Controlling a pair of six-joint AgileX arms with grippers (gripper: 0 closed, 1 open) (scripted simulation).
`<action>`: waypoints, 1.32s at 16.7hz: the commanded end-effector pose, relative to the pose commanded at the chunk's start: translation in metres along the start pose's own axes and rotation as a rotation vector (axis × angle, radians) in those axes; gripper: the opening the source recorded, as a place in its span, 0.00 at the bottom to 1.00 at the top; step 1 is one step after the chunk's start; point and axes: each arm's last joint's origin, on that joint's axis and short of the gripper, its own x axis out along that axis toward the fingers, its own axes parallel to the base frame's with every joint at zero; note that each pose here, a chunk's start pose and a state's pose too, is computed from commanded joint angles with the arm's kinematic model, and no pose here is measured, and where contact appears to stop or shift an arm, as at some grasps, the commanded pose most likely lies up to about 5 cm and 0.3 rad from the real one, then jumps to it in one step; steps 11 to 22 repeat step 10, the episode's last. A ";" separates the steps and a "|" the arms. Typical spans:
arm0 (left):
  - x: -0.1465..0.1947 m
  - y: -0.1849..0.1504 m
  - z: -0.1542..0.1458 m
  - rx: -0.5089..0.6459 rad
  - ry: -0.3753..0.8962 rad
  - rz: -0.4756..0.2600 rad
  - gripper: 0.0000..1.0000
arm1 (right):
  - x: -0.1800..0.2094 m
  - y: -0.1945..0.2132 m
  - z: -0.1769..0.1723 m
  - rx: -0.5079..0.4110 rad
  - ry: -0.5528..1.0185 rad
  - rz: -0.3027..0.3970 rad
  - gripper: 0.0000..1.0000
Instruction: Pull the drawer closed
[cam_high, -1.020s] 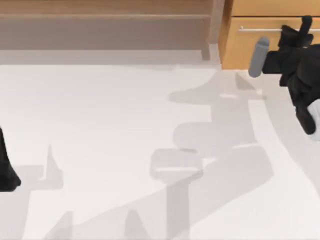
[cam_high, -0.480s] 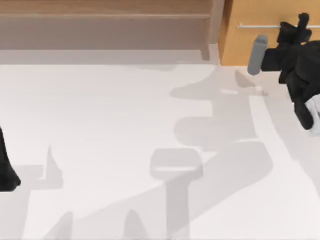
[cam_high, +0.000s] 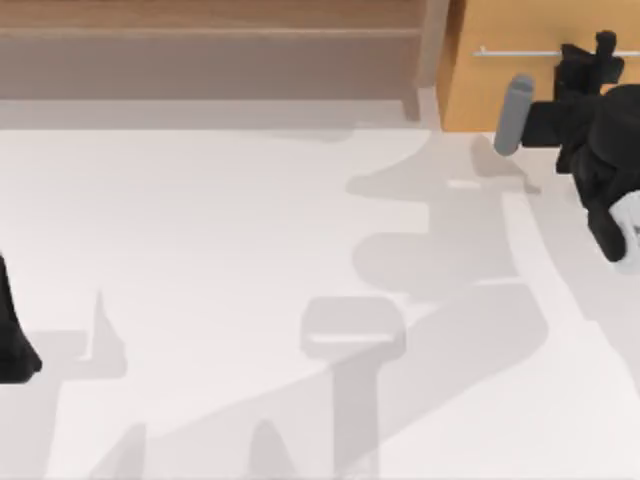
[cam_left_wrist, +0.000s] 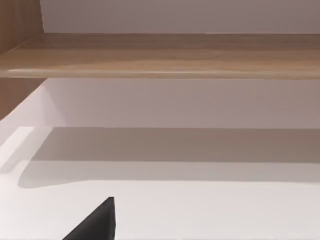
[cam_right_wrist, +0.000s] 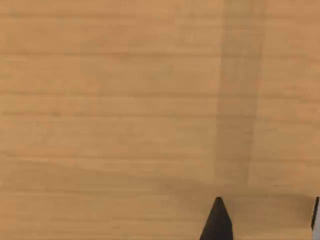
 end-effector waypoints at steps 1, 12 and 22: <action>0.000 0.000 0.000 0.000 0.000 0.000 1.00 | 0.000 0.000 0.000 0.000 0.000 0.000 0.75; 0.000 0.000 0.000 0.000 0.000 0.000 1.00 | 0.000 0.000 0.000 0.000 0.000 0.000 1.00; 0.000 0.000 0.000 0.000 0.000 0.000 1.00 | 0.000 0.000 0.000 0.000 0.000 0.000 1.00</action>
